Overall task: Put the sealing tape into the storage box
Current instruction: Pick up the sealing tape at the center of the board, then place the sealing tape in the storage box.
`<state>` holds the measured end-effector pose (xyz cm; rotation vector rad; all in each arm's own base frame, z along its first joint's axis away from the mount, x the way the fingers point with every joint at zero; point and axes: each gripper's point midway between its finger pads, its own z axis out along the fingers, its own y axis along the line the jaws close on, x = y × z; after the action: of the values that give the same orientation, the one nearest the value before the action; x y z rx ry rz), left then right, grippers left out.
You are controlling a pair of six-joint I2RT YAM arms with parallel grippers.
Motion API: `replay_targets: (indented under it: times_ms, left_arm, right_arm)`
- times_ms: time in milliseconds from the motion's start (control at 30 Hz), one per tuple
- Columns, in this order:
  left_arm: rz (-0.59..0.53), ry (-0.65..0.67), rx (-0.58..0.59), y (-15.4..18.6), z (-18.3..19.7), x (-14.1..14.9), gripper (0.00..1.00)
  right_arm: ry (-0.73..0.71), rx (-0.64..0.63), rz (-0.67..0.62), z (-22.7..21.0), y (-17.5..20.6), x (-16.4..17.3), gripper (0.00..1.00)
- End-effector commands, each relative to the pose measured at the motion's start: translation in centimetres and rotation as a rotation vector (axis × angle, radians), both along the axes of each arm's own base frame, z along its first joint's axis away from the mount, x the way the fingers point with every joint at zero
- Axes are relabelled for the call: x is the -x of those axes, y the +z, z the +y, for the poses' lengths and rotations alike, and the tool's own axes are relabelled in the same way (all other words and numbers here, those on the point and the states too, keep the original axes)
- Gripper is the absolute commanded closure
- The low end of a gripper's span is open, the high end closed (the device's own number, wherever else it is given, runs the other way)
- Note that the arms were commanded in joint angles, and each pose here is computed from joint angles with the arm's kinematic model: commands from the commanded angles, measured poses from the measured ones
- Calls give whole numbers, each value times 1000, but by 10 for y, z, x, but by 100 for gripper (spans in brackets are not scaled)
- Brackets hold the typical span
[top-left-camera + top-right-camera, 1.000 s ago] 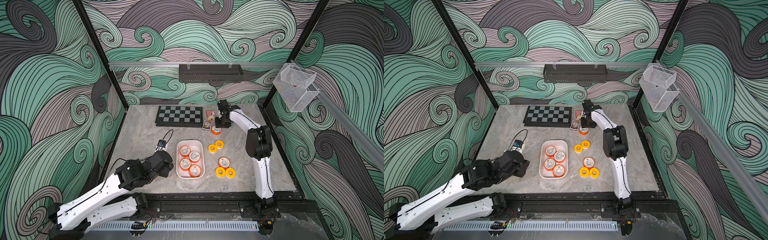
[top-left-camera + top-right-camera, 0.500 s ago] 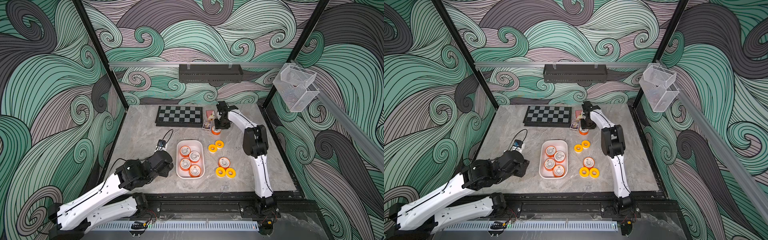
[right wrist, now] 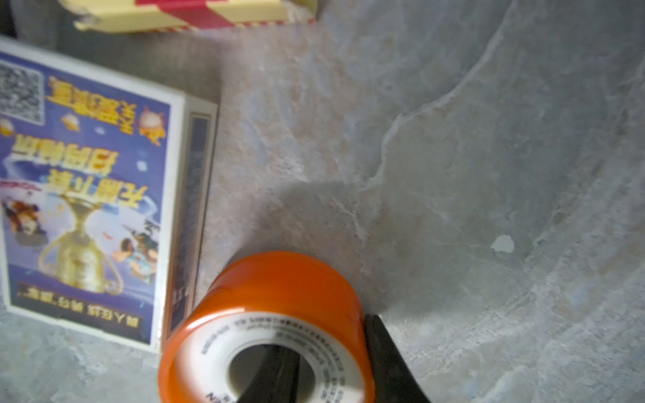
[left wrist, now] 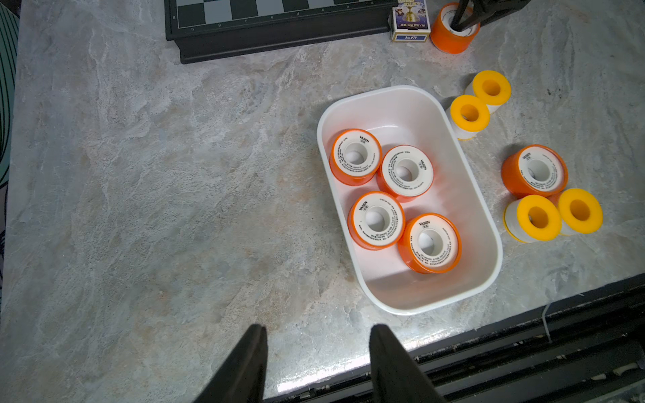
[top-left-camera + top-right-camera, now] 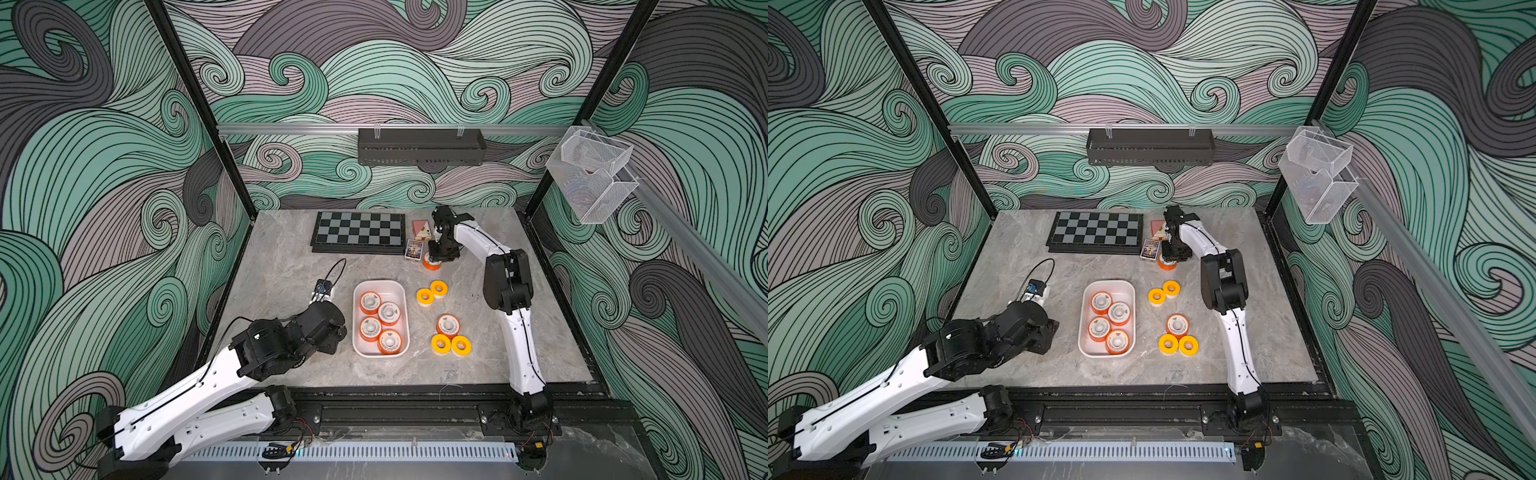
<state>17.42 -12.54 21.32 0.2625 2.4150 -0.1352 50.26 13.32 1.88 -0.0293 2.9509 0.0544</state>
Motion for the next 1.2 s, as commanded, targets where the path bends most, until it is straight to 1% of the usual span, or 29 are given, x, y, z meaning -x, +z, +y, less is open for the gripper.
replay_targets:
  times_ms: [0, 133, 333, 467, 567, 633, 733, 800, 867, 1167]
  left_arm:
    - [-3, 14, -16, 0, 7, 2, 49]
    - [-4, 15, -15, 0, 7, 2, 48]
    - [-8, 17, -9, 2, 8, 2, 49]
    - [-9, 19, -6, 2, 8, 3, 49]
    - [-13, 20, -5, 3, 9, 3, 48]
    - [-12, 21, -5, 3, 9, 3, 48]
    - [-13, 21, -6, 3, 9, 3, 49]
    - [-15, 23, -6, 3, 10, 3, 48]
    - [-15, 23, -4, 3, 9, 2, 49]
    - [-14, 25, -10, 3, 10, 2, 49]
  right_arm:
    - [2, -30, 1, 4, 18, 9, 72]
    - [11, -50, -38, 11, 47, 17, 73]
    - [40, -71, -90, 23, 88, 38, 73]
    - [103, -82, -128, 43, 117, 64, 73]
    - [175, -122, -143, 69, 136, 90, 72]
    - [235, -120, -157, 86, 145, 110, 72]
    - [304, -145, -146, 111, 149, 137, 71]
    - [355, -170, -115, 128, 145, 156, 71]
    - [386, -167, -100, 138, 140, 169, 71]
    - [517, -144, -34, 189, 108, 206, 70]
